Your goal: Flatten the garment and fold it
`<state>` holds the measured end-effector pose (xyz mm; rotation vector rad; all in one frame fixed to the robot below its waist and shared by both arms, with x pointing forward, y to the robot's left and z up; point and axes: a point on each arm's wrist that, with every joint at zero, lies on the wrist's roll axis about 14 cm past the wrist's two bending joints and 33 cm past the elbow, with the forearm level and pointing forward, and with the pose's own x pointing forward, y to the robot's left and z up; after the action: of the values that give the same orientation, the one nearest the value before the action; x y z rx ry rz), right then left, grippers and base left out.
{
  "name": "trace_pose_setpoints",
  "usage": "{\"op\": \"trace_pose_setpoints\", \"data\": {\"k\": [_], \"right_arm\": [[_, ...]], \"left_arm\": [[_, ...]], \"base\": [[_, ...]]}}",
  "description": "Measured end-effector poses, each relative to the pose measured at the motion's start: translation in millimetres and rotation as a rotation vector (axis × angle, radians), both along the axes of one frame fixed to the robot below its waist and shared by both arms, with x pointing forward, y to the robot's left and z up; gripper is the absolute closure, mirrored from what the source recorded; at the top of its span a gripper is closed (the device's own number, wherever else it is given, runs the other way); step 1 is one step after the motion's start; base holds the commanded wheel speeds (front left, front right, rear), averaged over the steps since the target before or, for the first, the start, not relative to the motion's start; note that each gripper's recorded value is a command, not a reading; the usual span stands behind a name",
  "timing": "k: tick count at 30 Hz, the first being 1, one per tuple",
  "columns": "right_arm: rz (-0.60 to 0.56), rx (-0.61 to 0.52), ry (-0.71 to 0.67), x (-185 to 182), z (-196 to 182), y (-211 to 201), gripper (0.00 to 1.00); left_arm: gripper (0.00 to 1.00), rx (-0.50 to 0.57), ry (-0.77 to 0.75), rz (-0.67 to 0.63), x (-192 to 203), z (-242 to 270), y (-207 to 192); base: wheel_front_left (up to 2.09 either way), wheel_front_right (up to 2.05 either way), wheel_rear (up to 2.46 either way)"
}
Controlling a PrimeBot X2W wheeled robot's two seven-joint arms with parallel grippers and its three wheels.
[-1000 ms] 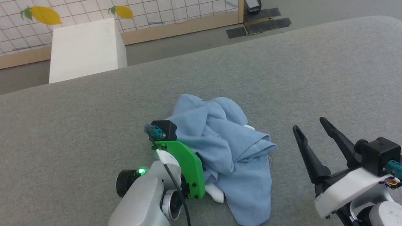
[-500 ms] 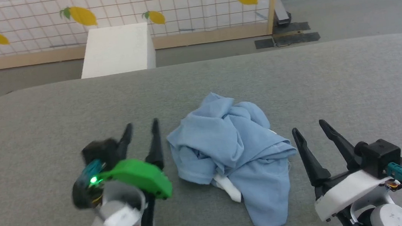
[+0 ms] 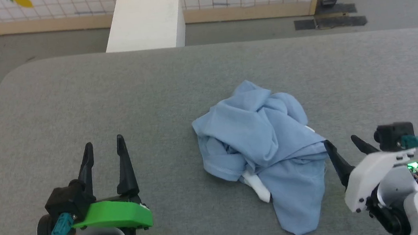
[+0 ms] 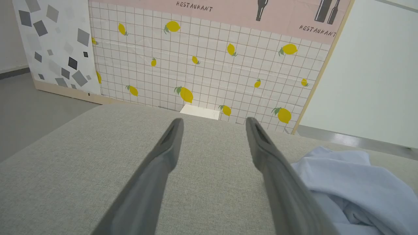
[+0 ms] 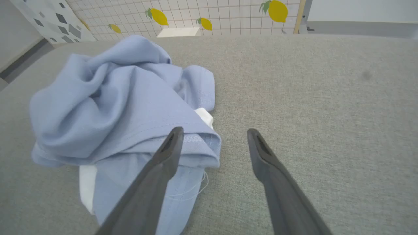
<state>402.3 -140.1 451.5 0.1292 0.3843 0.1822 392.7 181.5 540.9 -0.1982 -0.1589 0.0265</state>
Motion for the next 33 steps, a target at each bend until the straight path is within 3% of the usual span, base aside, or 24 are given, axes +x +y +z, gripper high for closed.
{"op": "trace_pose_setpoints", "data": {"k": [8,9,10,11,16,19,24,28,29,30,31,33], "right_arm": [[0.105,-0.004,0.304,6.8,-46.1,28.2,0.00],[0.119,0.005,0.321,6.8,-48.0,33.2,0.44],[0.137,0.017,0.334,6.7,-49.0,39.4,0.57],[0.149,0.031,0.334,7.1,-48.0,44.2,1.00],[0.217,0.118,0.207,13.4,-12.4,72.8,1.00],[0.292,0.182,0.164,-0.7,10.5,95.9,1.00],[0.457,0.221,0.342,-74.8,4.4,118.8,1.00],[0.416,0.159,0.548,-126.0,-29.4,81.6,1.00],[0.382,0.154,0.574,-132.1,-34.5,72.0,0.71],[0.339,0.139,0.584,-136.2,-38.4,60.2,0.15],[0.291,0.120,0.576,-136.1,-39.3,48.1,0.00],[0.192,0.117,0.511,-126.9,-32.8,28.1,0.00]], "left_arm": [[0.00,-0.012,0.035,0.062,-2.7,-16.8,18.8],[0.00,-0.014,0.040,0.069,-3.3,-18.8,21.0],[0.00,-0.016,0.044,0.074,-3.9,-20.5,23.1],[0.00,-0.017,0.048,0.079,-4.4,-22.1,24.7],[0.00,-0.022,0.057,0.092,-8.6,-25.9,30.3],[0.00,-0.019,0.054,0.087,-11.7,-25.4,29.2],[0.00,-0.010,0.035,0.057,-12.1,-19.4,21.2],[0.00,-0.014,0.020,0.022,-8.0,-15.2,10.6],[0.00,-0.013,0.018,0.015,-7.2,-14.5,8.0],[0.00,-0.011,0.017,0.004,-6.4,-14.5,4.4],[0.00,-0.011,0.017,-0.010,-5.4,-14.5,0.1],[0.00,-0.013,0.017,-0.035,-3.4,-14.7,-7.8]], "base": [[0.00,0.00,0.00],[0.00,0.00,0.00],[0.00,0.00,0.00],[0.00,0.00,0.00],[0.00,0.00,0.00],[0.00,0.00,0.00],[0.00,0.00,0.00],[0.00,0.00,0.00],[0.00,0.00,0.00],[0.00,0.00,0.00],[0.00,0.00,0.00],[0.00,0.00,0.00]]}}
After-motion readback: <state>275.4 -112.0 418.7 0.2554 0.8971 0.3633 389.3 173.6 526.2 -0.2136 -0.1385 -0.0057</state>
